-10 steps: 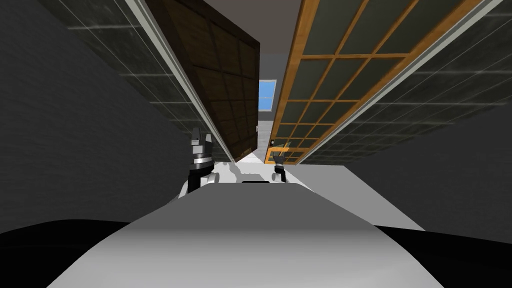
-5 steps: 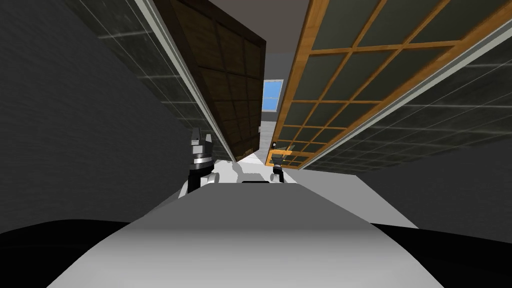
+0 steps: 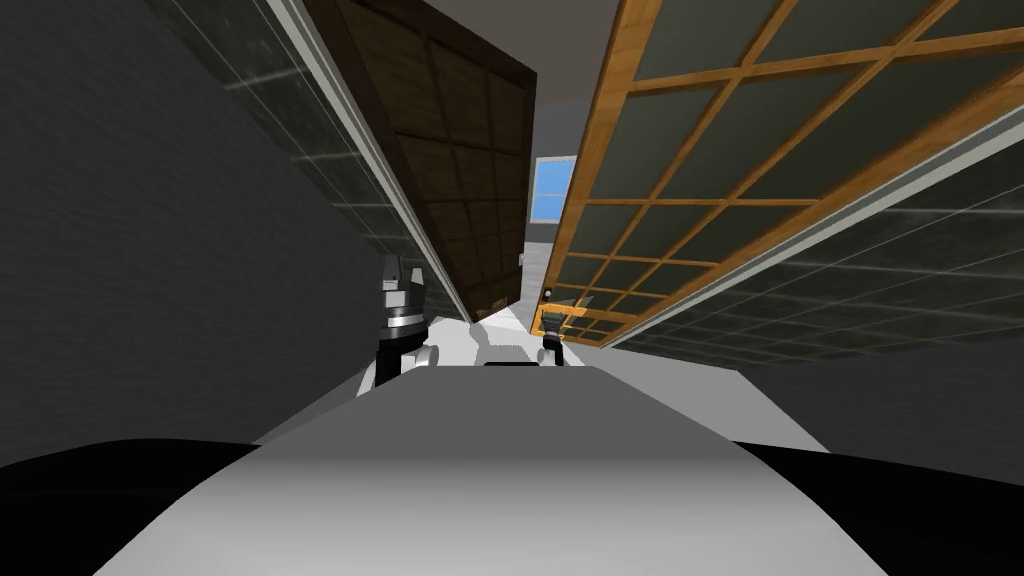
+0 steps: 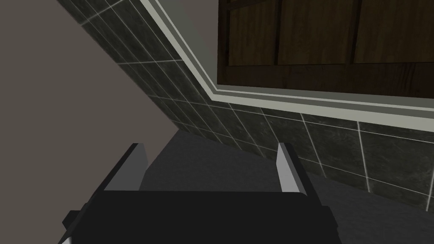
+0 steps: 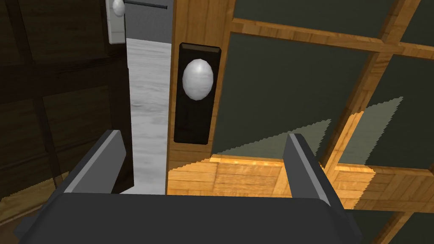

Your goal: Push the door open

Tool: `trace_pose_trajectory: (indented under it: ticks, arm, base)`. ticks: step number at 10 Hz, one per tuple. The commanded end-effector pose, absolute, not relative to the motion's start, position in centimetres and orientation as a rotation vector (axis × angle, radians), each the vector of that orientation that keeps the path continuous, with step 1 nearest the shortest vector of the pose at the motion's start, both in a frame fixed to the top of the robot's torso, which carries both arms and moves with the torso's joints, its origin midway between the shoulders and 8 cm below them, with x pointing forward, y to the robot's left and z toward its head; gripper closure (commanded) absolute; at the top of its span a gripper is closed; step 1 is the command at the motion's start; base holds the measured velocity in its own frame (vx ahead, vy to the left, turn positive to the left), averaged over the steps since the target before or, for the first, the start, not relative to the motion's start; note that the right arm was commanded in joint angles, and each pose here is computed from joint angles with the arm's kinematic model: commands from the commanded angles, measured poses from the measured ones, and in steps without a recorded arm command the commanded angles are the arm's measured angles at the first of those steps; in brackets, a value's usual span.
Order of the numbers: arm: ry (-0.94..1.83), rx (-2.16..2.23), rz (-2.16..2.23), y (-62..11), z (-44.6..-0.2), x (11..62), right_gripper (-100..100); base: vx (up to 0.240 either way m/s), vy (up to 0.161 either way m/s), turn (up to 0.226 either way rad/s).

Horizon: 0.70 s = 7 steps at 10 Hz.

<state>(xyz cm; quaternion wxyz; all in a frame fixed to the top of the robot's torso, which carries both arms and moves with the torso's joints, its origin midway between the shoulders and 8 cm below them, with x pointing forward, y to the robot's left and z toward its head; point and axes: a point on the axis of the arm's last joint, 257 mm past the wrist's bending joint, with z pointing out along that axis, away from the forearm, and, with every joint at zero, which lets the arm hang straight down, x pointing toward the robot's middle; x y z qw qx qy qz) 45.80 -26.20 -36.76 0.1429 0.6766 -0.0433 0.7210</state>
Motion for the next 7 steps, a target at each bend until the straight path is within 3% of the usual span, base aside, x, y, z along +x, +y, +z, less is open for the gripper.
trace_pose_trajectory:
  ticks: [1, 4, 7]
  arm:
    - [-0.183, 1.999, 2.08, -25.4, -37.9, 45.6, -100]
    - [-0.246, 2.05, 2.079, -24.4, -39.1, 45.3, -100]
    - [-0.232, 2.039, 2.068, -25.8, -39.3, 45.2, -100]
  base:
    - [0.069, -0.134, 0.223]
    - [0.061, -0.143, 0.144]
    - [0.046, -0.052, 0.049]
